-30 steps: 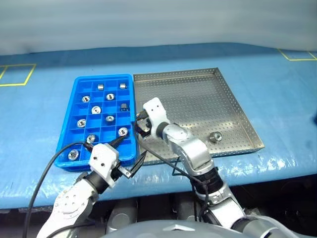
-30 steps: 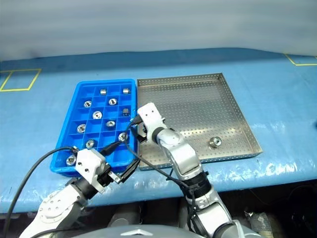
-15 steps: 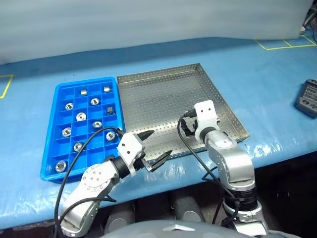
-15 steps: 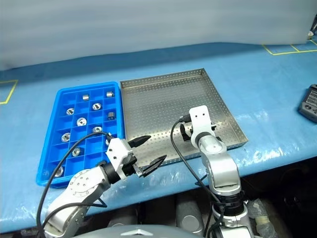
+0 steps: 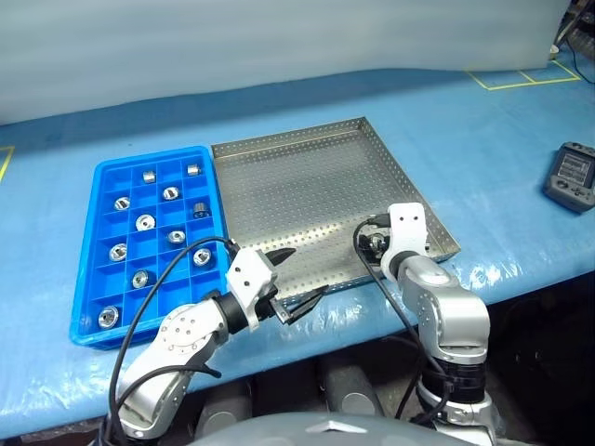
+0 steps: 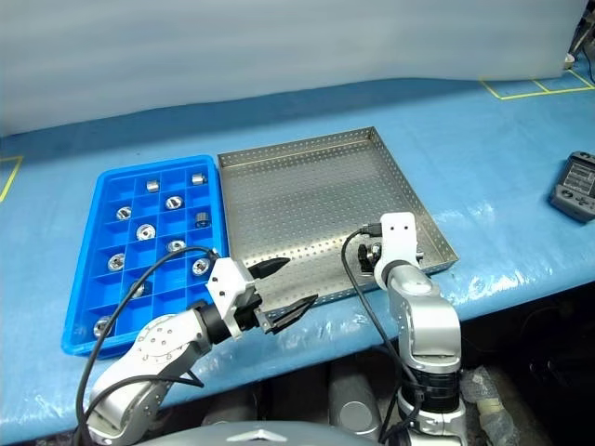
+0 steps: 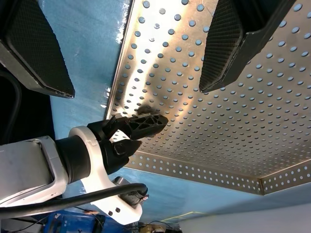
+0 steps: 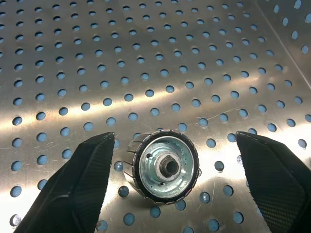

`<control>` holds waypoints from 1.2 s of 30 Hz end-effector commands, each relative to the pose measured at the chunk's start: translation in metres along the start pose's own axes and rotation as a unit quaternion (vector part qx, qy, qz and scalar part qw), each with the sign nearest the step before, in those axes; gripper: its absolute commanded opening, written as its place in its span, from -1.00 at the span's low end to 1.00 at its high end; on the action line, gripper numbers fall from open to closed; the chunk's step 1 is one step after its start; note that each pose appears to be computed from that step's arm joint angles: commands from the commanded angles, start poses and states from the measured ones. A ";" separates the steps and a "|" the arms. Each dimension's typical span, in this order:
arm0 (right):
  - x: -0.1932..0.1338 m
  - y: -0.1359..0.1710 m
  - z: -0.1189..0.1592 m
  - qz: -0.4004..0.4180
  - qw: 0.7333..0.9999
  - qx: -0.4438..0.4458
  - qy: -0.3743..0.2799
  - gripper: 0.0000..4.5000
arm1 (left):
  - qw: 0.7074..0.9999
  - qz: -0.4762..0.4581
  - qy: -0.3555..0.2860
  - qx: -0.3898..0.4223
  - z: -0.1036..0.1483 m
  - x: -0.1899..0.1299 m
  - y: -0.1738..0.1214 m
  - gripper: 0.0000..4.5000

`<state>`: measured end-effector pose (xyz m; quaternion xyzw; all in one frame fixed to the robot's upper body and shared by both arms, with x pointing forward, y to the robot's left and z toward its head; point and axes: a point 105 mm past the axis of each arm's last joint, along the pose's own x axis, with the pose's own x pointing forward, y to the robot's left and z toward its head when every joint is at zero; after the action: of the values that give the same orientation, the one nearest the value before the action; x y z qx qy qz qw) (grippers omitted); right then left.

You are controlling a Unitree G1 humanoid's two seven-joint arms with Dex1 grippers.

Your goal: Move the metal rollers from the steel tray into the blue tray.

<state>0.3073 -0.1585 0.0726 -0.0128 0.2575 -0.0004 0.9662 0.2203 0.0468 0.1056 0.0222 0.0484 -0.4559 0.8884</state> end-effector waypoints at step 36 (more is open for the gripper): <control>-0.042 0.233 0.037 0.487 0.851 -0.170 -0.097 -0.24 | 0.889 0.449 -0.093 0.007 0.029 -0.131 0.035 1.00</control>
<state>0.2932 0.0674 0.1060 -0.0599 0.1612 0.4924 0.8532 0.1788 0.1760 0.1309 0.0009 -0.0198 0.0020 0.9998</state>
